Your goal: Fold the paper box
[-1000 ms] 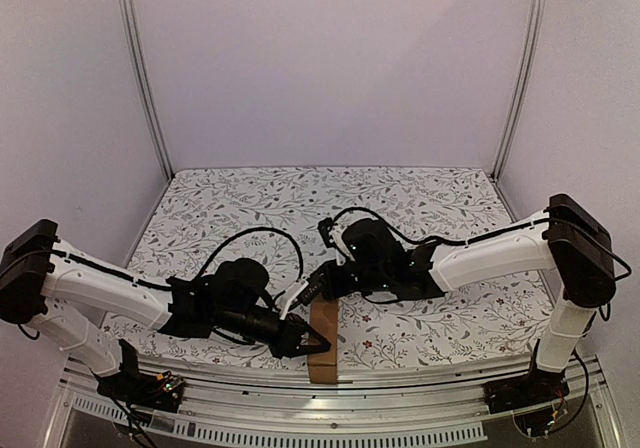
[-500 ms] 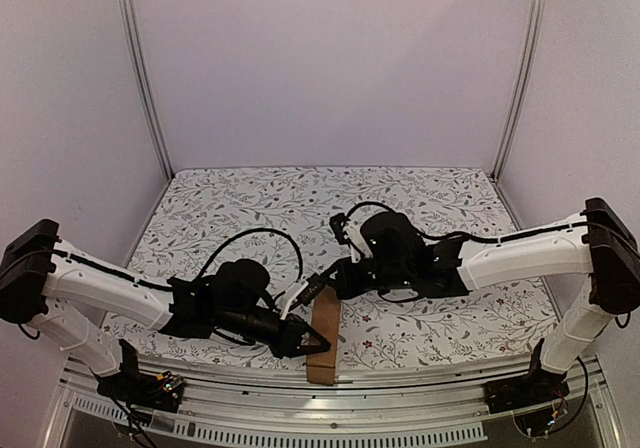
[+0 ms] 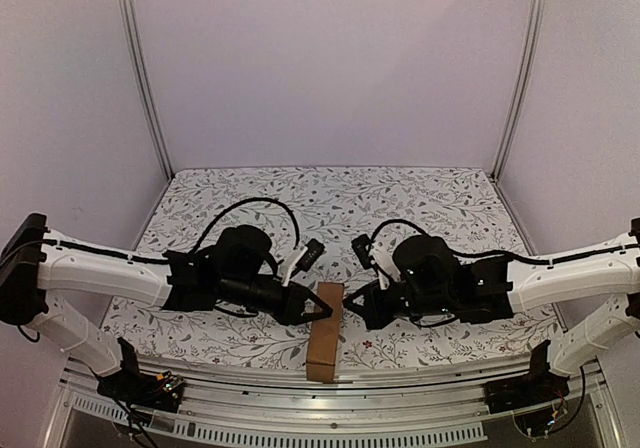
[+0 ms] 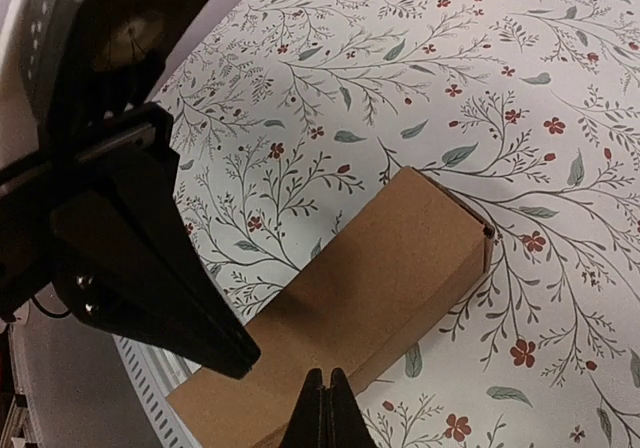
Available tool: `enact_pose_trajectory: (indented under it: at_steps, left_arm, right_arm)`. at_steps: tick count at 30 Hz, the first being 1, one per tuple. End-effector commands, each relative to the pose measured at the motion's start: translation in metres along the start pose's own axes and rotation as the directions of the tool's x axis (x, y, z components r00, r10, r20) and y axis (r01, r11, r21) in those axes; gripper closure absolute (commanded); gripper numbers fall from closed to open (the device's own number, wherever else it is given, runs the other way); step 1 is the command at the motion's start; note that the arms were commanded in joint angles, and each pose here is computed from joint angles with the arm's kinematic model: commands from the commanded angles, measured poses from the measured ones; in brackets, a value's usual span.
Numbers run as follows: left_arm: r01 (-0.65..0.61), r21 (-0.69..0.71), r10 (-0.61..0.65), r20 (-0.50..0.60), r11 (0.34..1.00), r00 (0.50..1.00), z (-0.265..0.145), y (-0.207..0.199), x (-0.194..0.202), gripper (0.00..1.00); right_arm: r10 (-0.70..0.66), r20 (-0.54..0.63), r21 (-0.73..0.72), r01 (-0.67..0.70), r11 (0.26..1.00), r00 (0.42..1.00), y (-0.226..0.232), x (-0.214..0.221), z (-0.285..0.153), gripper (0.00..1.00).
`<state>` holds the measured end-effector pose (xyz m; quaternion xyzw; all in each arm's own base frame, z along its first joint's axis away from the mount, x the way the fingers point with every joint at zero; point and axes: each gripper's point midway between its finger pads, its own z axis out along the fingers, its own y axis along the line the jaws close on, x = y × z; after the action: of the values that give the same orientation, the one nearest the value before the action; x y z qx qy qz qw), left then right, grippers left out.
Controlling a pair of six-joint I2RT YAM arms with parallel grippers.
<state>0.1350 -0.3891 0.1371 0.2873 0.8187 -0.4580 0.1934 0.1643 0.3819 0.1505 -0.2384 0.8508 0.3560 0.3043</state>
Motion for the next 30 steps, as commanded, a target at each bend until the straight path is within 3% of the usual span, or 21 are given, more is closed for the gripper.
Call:
enact_pose_trajectory:
  at_steps: [1,7,16,30]
  left_arm:
    - [0.005,-0.009,-0.005,0.030,1.000,1.000,-0.009,0.008,-0.025,1.00]
    - [0.008,0.007,-0.008,0.027,1.000,1.000,0.009,0.023,-0.031,1.00]
    - [0.096,0.015,-0.096,-0.036,0.995,0.995,0.040,0.052,-0.007,1.00]
    - [0.139,-0.006,-0.139,-0.056,0.990,0.989,0.039,0.065,0.014,1.00]
  right_arm:
    - [0.006,0.002,0.025,-0.006,1.000,1.000,0.001,0.014,-0.013,1.00]
    - [-0.048,0.008,-0.041,0.049,0.998,0.999,0.032,0.026,-0.021,1.00]
    - [-0.117,0.023,-0.129,0.119,0.985,0.993,0.070,0.037,-0.019,1.00]
    - [-0.167,-0.015,-0.172,0.162,0.972,0.986,0.093,0.051,0.007,1.00]
